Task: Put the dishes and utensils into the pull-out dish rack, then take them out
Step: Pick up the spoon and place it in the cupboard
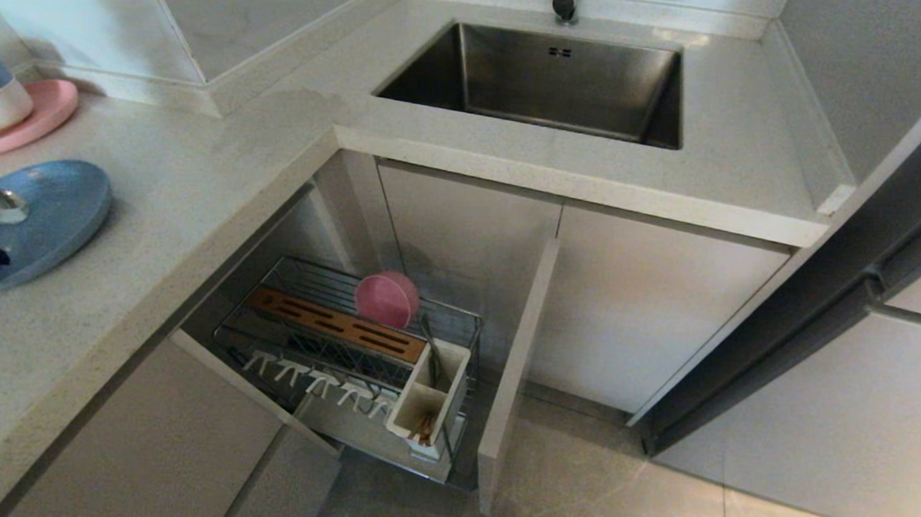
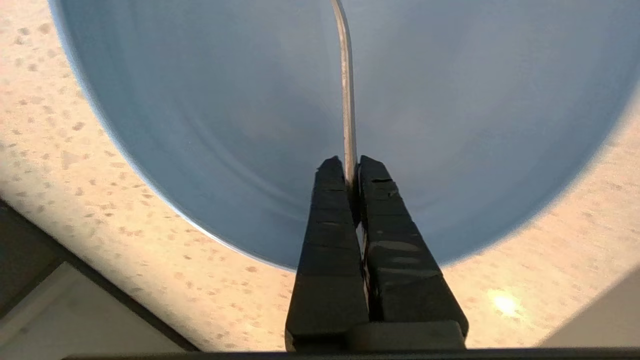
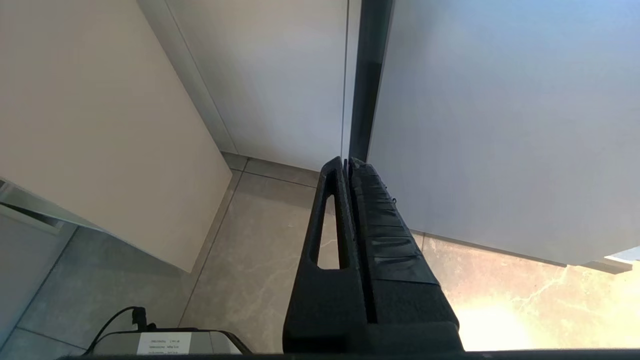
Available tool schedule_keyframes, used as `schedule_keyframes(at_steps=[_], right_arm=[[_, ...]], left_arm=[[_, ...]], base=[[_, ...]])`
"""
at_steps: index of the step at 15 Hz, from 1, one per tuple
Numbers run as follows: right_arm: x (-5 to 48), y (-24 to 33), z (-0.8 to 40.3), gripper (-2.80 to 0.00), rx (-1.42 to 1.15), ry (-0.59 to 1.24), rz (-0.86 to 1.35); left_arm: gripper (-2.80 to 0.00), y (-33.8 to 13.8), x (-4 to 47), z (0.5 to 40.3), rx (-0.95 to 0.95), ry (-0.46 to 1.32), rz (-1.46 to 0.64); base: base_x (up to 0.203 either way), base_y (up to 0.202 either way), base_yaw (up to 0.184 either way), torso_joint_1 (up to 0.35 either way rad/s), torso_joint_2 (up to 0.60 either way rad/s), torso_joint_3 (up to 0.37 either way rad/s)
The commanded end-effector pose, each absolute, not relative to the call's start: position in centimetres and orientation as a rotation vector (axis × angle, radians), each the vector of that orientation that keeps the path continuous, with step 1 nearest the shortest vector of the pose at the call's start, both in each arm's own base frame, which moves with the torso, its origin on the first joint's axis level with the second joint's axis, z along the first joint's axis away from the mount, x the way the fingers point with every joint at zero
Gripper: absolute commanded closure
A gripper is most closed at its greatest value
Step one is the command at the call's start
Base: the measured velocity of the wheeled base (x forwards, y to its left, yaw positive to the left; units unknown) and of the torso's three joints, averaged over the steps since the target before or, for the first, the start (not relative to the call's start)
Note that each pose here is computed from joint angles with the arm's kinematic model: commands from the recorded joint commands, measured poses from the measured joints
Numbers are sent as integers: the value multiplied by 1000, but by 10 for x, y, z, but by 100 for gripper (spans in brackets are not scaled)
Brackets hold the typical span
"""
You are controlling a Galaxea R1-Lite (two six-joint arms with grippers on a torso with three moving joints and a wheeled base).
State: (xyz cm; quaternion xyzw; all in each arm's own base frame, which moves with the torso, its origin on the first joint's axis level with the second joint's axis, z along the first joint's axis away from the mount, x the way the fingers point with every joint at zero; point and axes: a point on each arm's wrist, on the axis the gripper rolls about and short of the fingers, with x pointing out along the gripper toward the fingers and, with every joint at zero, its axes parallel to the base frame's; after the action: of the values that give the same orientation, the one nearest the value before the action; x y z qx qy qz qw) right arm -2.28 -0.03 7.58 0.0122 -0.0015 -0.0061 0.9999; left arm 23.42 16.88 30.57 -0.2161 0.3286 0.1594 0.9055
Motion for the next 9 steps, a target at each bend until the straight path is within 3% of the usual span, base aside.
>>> schedule_keyframes(at_steps=[1,9], right_arm=[[-23,0,76,0,25,-3,-12],[-23,0,76,0,25,-3,-12]], left_arm=[[0,165,232,309,-443,672,323],[0,126,199,343,-392,581,281]], base=[[0,0,0,0,0,0],[0,0,0,0,0,0]])
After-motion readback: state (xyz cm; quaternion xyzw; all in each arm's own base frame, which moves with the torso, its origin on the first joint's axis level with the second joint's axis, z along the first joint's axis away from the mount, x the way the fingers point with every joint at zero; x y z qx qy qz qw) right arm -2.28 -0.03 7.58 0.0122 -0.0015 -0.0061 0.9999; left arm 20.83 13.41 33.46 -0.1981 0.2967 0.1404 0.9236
